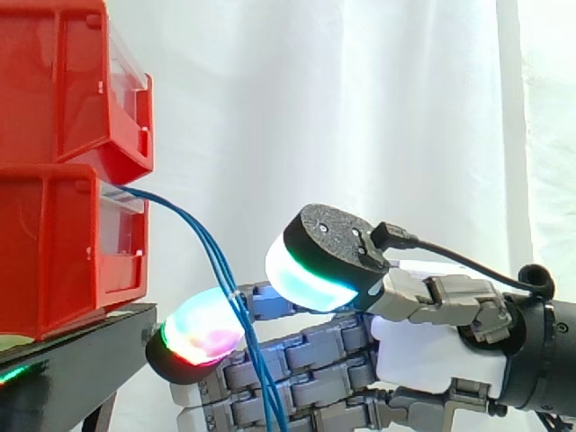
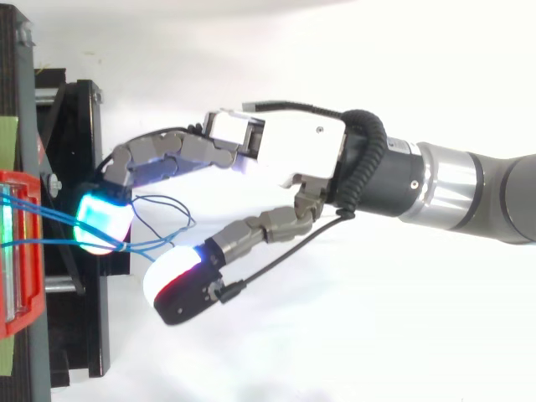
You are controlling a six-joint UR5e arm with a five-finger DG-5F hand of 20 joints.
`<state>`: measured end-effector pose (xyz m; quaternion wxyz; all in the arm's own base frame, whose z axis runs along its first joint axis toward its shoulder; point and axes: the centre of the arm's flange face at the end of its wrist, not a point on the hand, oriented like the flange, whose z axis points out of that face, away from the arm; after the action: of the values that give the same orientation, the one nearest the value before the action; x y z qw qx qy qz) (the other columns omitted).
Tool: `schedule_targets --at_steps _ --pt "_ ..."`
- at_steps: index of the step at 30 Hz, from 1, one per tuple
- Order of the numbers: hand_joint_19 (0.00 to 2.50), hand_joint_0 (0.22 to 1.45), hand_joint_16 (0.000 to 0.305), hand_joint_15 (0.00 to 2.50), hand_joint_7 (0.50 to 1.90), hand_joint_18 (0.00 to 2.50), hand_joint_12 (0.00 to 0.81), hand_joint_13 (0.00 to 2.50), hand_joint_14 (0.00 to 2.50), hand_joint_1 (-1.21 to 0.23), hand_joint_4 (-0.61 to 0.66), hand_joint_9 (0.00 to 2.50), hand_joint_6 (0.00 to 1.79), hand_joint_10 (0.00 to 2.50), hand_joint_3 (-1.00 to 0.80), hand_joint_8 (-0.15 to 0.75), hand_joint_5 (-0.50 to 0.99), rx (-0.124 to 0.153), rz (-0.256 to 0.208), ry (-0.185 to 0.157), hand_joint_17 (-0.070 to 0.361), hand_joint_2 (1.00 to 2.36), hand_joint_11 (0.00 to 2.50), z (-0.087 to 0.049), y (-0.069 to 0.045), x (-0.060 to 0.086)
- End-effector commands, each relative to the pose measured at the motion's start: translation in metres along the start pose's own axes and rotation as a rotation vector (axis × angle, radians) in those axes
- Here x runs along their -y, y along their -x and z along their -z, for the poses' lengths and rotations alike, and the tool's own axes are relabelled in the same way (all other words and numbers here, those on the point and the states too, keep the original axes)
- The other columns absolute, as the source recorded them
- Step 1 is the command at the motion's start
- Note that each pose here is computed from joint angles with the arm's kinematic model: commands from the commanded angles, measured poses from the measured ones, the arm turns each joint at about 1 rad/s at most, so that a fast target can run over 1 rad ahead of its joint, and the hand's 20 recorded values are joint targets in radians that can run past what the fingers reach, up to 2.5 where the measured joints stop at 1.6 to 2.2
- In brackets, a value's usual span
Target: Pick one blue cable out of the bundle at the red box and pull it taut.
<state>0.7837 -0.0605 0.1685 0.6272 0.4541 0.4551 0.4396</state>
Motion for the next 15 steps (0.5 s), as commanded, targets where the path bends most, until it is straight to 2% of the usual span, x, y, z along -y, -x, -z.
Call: schedule_targets --at_steps 1,3,6,15 --pt "0.17 0.56 0.051 0.10 1.04 0.40 0.349 0.55 0.00 -0.72 0.25 0.56 0.50 0.00 -0.50 0.319 -0.10 0.008 -0.011 -0.007 0.115 1.00 0.06 -0.0002 0.0100 0.0027" --pt "0.17 0.56 0.051 0.10 1.06 0.40 0.348 0.55 0.00 -0.72 0.23 0.56 0.50 0.00 -0.49 0.319 -0.10 0.015 -0.007 -0.017 0.115 1.00 0.06 0.0001 0.0171 0.0050" --pt "0.17 0.57 0.051 0.11 1.11 0.40 0.346 0.56 0.00 -0.73 0.20 0.56 0.50 0.00 -0.47 0.317 -0.10 0.013 -0.002 -0.026 0.115 1.00 0.07 0.0009 0.0182 0.0060" --pt "0.17 0.57 0.051 0.11 1.13 0.41 0.346 0.56 0.00 -0.74 0.20 0.56 0.50 0.00 -0.49 0.314 -0.09 0.015 0.021 -0.017 0.115 1.00 0.08 -0.0003 0.0171 0.0045"
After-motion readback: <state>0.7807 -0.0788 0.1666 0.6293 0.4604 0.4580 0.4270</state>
